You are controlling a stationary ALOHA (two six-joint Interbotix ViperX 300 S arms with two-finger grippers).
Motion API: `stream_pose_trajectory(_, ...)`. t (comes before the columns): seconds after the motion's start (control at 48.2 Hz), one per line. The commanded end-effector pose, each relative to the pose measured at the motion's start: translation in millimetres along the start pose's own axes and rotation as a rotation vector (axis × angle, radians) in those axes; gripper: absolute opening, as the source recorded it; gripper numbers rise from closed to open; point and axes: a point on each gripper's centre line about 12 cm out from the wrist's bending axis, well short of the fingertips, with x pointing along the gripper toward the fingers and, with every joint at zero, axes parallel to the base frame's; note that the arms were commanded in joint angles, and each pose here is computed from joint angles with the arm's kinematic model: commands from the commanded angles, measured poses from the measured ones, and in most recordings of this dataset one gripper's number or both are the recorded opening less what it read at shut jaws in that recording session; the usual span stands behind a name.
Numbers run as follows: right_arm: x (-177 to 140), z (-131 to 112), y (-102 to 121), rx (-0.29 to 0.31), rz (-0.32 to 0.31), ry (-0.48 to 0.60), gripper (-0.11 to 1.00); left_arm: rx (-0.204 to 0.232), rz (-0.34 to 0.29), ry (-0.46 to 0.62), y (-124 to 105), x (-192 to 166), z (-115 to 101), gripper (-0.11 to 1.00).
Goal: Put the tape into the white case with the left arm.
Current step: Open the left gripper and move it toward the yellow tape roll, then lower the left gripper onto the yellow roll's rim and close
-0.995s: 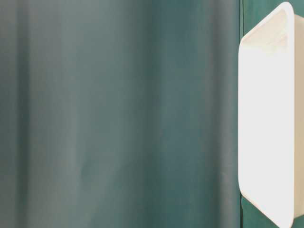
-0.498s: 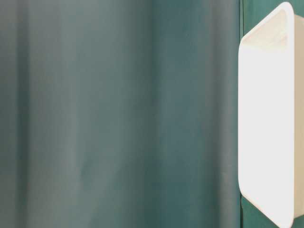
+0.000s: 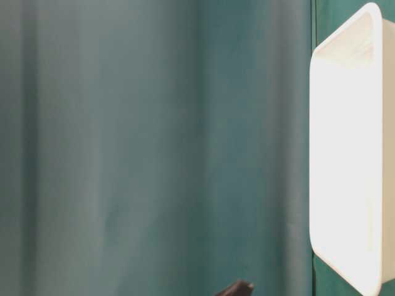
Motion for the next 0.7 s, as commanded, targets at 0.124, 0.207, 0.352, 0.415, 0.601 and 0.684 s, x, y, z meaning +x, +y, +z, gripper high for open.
stream_pose_trajectory(0.124,-0.3,5.1,0.0,-0.004,0.0,-0.023,0.97,0.005,-0.013,0.002,-4.4,15.5,7.8,0.95)
stream_pose_trajectory(0.207,-0.8,5.4,0.0,-0.004,0.0,-0.029,0.97,0.004,-0.014,0.006,-4.9,18.3,7.8,0.95)
stream_pose_trajectory(0.352,-1.8,5.2,0.0,-0.012,0.0,-0.031,0.97,0.005,-0.019,0.011,-6.4,19.8,10.4,0.95)
stream_pose_trajectory(0.415,-2.1,6.0,0.0,-0.021,0.0,-0.029,0.97,0.005,-0.019,0.022,-6.5,20.2,10.4,0.95)
stream_pose_trajectory(0.601,-2.7,5.4,0.5,-0.055,0.003,-0.032,0.97,0.003,-0.02,0.045,-7.0,21.0,10.2,0.95)
stream_pose_trajectory(0.684,-2.7,5.4,0.7,-0.067,0.005,-0.031,0.97,0.001,-0.019,0.043,-6.6,21.5,12.1,0.95)
